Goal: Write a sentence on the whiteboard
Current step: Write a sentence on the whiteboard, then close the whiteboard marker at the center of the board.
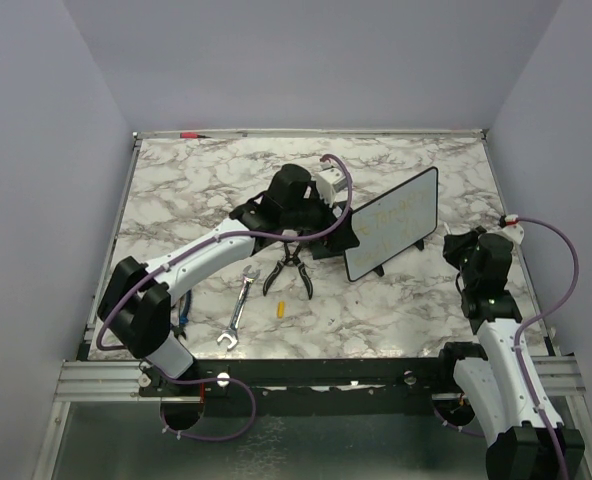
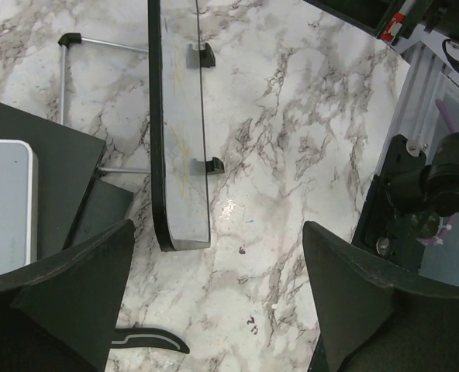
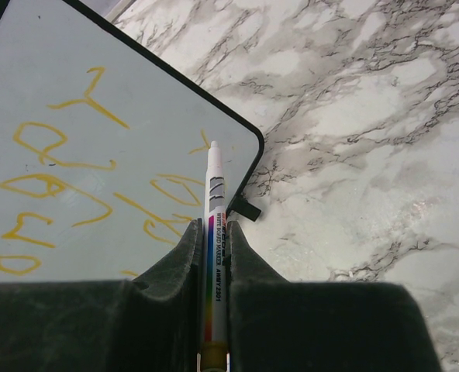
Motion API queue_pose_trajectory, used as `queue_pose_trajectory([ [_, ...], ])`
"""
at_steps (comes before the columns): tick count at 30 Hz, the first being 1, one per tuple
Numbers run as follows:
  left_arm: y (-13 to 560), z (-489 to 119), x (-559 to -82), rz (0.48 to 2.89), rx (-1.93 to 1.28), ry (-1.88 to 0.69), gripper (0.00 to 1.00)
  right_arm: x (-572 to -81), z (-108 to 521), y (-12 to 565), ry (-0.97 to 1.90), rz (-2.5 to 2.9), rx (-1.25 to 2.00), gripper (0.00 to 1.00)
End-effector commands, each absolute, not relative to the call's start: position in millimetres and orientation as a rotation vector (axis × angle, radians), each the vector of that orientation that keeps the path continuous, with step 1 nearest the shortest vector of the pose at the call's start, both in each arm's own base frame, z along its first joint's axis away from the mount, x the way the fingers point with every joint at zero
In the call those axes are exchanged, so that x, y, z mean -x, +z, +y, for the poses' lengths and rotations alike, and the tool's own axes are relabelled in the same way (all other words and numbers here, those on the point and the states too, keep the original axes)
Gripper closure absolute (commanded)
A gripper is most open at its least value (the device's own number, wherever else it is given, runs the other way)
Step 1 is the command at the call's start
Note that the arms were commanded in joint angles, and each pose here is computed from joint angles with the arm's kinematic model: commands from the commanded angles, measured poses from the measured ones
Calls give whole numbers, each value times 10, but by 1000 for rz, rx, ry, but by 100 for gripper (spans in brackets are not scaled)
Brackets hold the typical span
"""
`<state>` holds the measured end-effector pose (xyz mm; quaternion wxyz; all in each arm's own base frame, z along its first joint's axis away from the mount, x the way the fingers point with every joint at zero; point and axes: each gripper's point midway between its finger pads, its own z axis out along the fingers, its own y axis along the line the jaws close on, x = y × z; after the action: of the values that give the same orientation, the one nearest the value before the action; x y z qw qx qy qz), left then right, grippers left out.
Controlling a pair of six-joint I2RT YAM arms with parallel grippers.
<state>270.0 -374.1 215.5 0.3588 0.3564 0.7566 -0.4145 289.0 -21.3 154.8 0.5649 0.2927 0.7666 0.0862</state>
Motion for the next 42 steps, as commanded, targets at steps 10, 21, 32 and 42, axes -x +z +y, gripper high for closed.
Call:
queue_pose_trajectory([
  [10,2403,-3142,-2872,1881,-726,-724,10,-2733,162,1634,392,1886,-542,99],
  [21,1974,-2527,-2600,2026,-373,-649,13,-2409,752,1510,727,2003,-338,99],
  [32,935,-2214,-2258,2290,-192,-457,26,-2186,1057,1372,938,2001,-218,99],
  [42,512,-2203,-2054,2413,-282,-239,38,-2149,1092,1423,947,1984,-154,99],
])
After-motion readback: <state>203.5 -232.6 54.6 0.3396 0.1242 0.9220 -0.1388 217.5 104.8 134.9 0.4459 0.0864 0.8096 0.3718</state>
